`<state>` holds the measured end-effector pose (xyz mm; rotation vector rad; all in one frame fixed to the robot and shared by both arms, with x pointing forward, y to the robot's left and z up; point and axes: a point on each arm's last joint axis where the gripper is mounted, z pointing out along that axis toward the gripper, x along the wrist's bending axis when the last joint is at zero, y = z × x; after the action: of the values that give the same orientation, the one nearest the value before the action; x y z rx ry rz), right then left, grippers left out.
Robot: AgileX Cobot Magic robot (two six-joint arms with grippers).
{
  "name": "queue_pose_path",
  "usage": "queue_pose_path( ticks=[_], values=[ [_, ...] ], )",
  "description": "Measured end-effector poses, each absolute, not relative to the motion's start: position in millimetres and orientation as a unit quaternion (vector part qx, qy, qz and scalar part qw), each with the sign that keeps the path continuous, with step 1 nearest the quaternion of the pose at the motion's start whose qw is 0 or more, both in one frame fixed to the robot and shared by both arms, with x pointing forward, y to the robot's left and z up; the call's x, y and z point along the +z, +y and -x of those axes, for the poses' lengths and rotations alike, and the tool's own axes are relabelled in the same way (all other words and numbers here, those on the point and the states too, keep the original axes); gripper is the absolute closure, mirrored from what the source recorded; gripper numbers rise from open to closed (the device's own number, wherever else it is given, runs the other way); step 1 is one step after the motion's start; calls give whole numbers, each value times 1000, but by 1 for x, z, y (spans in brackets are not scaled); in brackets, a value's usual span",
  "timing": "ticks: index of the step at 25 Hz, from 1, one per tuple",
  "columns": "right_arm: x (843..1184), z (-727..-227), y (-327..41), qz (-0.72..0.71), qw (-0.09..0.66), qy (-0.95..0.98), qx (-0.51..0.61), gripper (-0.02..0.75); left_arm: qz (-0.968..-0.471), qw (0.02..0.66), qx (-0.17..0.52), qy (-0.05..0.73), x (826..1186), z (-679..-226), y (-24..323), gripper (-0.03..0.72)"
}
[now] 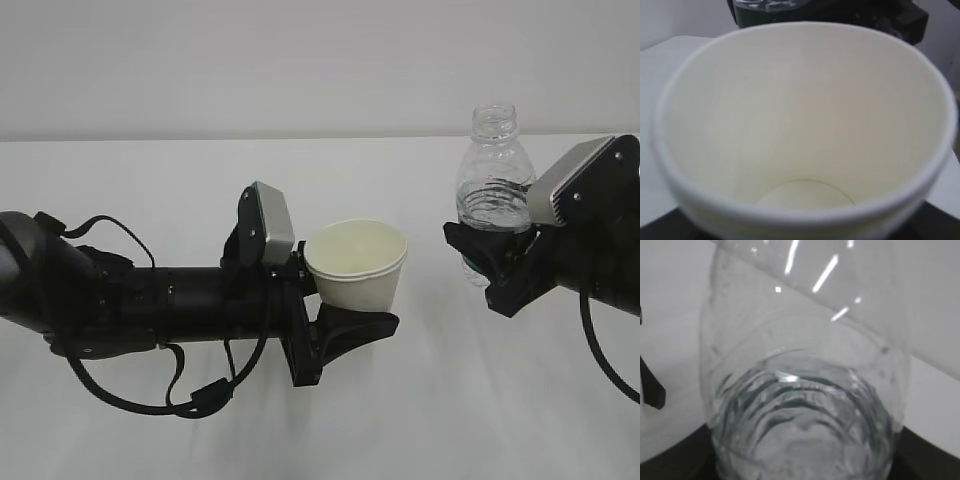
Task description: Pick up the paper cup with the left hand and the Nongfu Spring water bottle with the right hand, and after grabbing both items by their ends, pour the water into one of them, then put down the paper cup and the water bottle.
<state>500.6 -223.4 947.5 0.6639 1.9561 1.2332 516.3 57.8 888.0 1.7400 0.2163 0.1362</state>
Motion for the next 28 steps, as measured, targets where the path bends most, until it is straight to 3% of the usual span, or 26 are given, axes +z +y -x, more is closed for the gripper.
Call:
queue_pose_path(
  ticks=[28],
  values=[
    [953, -508, -222, -105, 439, 800, 396, 265, -771, 634, 42, 42, 894, -511, 38, 218]
  ],
)
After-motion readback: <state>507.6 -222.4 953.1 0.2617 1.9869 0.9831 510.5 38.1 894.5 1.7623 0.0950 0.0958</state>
